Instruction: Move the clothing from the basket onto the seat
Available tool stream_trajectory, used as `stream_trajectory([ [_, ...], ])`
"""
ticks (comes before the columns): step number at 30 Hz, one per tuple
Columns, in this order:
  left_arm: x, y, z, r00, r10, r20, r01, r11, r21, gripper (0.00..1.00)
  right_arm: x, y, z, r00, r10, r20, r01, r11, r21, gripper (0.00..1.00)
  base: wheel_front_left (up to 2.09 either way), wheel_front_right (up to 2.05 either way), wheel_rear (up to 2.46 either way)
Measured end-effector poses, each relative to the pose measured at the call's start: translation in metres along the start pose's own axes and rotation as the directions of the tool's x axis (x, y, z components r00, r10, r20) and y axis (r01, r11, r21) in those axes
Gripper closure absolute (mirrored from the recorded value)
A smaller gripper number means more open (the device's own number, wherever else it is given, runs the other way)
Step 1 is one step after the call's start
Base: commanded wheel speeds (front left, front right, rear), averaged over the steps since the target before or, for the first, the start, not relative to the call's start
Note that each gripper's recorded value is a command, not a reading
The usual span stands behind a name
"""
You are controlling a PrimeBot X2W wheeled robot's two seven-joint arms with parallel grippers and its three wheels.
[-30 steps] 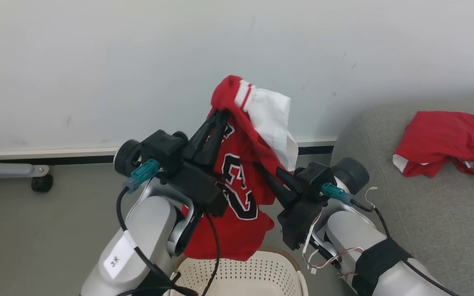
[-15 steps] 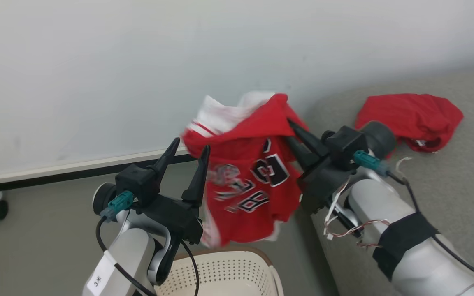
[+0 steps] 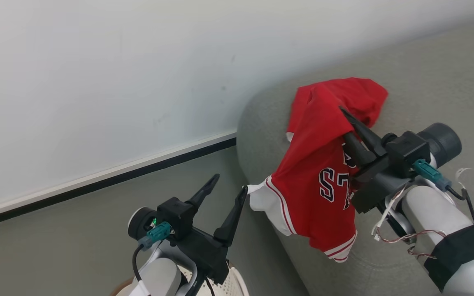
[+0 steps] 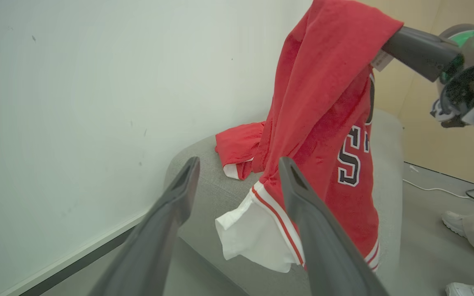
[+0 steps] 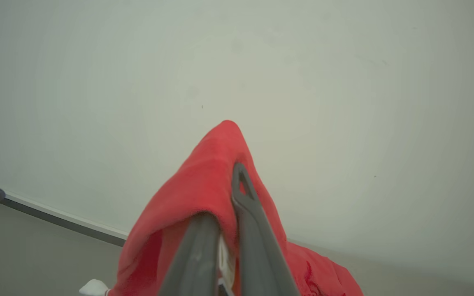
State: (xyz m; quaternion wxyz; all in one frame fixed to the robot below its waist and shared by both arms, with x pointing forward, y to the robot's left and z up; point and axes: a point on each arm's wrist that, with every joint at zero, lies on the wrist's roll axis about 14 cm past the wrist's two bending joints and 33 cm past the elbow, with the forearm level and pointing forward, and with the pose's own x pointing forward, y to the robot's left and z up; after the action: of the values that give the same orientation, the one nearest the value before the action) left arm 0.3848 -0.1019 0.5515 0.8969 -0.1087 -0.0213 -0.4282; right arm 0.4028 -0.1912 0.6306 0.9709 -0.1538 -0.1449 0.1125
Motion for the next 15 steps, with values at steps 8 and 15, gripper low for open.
stream_trajectory([
  [8, 0.013, -0.043, -0.016, 0.991, -0.130, -0.025, 0.129, 0.991, -0.034, 0.00, -0.031, -0.038, 0.014, 0.995, -0.100, 0.004, 0.100, 0.994, -0.049, 1.00, 0.00, 0.00, 0.00],
  [15, 0.030, -0.066, -0.029, 0.974, -0.222, -0.035, 0.220, 0.974, -0.058, 0.00, -0.029, -0.101, 0.030, 0.977, -0.212, -0.020, 0.208, 0.970, -0.123, 1.00, 0.00, 0.00, 0.00],
])
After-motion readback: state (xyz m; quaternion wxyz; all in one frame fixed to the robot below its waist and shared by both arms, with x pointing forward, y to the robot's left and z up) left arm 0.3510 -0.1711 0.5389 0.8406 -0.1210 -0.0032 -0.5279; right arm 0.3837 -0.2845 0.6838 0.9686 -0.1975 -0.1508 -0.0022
